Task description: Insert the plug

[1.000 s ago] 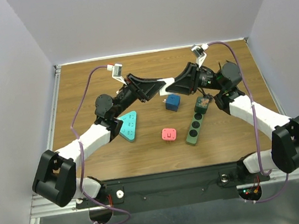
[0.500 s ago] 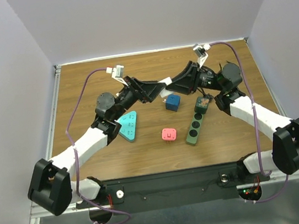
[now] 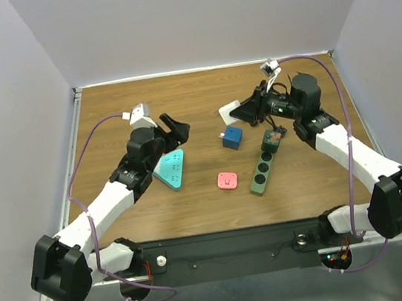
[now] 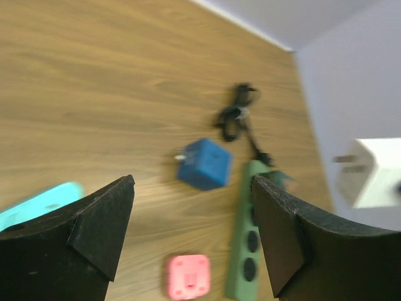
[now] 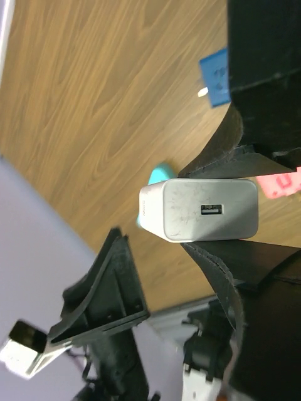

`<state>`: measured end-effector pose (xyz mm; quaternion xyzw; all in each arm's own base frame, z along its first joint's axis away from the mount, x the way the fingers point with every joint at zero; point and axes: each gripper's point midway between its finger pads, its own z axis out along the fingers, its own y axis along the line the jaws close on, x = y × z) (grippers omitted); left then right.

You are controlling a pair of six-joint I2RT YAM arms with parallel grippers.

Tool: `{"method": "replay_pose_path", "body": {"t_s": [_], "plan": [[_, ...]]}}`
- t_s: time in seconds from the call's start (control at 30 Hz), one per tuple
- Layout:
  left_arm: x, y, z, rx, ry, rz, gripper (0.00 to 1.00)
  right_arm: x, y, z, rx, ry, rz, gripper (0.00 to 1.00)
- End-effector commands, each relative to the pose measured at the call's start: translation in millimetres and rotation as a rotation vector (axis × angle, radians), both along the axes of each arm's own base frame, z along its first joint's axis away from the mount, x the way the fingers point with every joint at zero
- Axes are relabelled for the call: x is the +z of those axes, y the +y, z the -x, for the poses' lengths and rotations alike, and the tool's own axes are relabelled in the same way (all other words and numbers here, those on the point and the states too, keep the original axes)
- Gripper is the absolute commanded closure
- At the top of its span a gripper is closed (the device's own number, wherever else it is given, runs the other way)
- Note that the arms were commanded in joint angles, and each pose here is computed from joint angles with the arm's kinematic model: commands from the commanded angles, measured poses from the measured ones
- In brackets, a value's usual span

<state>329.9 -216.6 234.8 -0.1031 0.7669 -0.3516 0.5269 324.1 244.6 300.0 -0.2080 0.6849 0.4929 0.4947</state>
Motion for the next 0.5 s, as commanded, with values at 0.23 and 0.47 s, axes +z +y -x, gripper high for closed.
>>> {"method": "replay_pose_path", "body": {"t_s": [0.23,0.47], "plan": [[-86,101,1,0.325,0.21,-0.212,0.14,-60,27,-14,-0.056,-0.022,0.334,1.0],[-105,115,10,0.375,0.277,-0.247,0.13,-94,68,-17,0.016,-0.03,0.461,1.0]]}}
